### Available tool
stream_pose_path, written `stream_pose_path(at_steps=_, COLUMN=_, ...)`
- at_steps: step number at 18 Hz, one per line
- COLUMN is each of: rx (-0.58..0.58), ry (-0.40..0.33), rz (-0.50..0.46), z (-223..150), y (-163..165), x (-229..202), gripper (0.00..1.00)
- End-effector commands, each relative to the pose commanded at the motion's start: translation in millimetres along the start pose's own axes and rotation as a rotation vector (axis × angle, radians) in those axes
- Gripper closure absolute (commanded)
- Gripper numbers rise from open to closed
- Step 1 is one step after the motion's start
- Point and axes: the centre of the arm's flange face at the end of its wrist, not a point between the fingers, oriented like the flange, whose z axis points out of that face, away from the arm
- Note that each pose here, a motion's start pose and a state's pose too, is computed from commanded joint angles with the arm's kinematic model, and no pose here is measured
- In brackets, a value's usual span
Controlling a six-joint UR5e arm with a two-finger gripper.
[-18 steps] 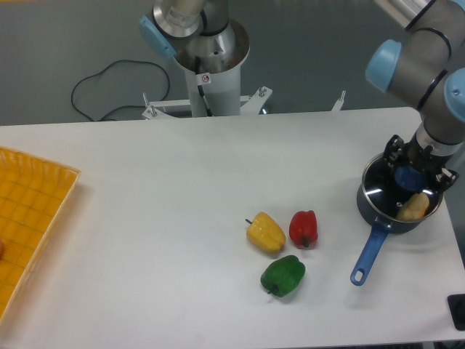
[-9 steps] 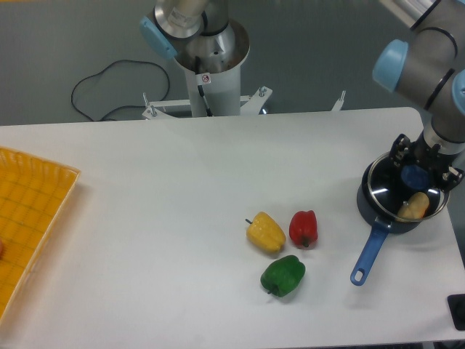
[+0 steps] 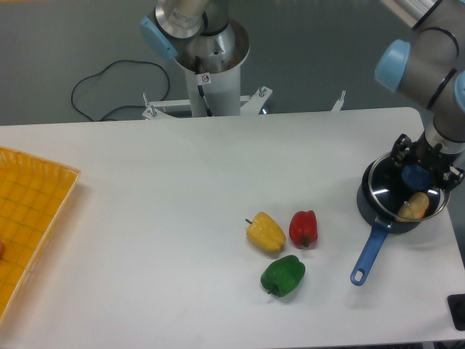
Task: Close the pot lid
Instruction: 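Hold the lid knob and settle the lid flat on the saucepan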
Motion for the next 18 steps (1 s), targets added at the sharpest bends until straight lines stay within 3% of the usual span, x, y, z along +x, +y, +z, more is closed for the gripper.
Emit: stream_pose_path(at_steps=18, rx=0.006, ry=-0.005, rz=-0.003, z=8.7, y=-1.8, x=2.7, gripper=0.45)
